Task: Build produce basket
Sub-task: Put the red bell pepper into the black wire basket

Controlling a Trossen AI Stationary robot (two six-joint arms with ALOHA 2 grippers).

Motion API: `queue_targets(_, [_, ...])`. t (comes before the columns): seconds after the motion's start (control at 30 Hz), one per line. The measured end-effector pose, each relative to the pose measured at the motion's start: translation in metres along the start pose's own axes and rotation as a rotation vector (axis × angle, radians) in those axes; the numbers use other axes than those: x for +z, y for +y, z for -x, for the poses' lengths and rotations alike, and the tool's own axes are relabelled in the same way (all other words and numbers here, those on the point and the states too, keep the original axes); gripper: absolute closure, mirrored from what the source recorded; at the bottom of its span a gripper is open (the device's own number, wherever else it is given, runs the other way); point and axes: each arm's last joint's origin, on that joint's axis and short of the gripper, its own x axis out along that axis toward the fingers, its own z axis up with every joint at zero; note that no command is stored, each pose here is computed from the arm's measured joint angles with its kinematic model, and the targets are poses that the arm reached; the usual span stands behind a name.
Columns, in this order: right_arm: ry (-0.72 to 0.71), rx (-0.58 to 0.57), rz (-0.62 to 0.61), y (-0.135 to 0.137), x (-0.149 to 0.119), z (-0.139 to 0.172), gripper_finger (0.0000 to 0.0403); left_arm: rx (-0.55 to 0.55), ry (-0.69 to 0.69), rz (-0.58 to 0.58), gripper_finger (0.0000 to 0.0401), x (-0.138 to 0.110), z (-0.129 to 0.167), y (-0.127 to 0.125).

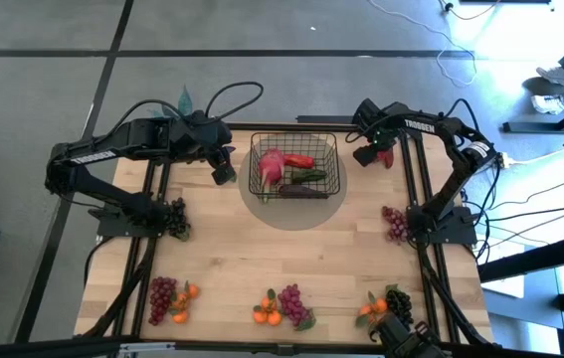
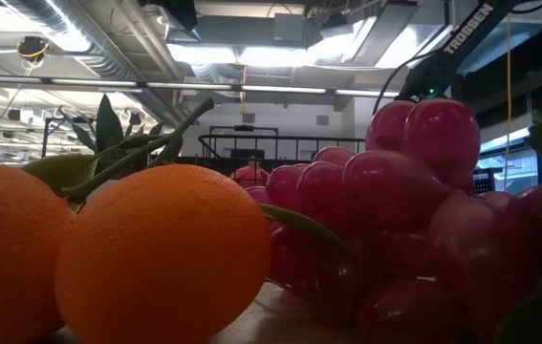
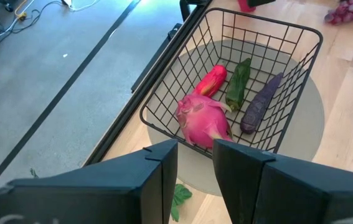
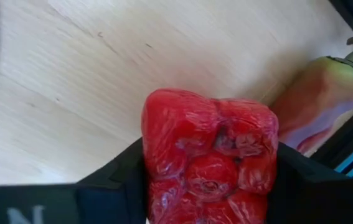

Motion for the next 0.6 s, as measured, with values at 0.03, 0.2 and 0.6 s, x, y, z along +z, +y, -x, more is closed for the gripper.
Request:
queue_targets(0.03, [0.000,0.000,0.014,0.000,0.000,0.000,0.0202,0.000,0.000,0.000,0.0311,0.000,0.000,0.000])
queue_targets(0.2, [-0.025,-0.001,0.037,0.000,-0.001,0.007,0.0202,0.000,0.000,0.000,0.0311,0.000,0.000,0.000])
queue_targets(0.6, [-0.189,0.001,0.046,0.004,-0.011,0.088,0.0202,0.000,-0.001,0.000,0.0311,0.000,0.000,0.000])
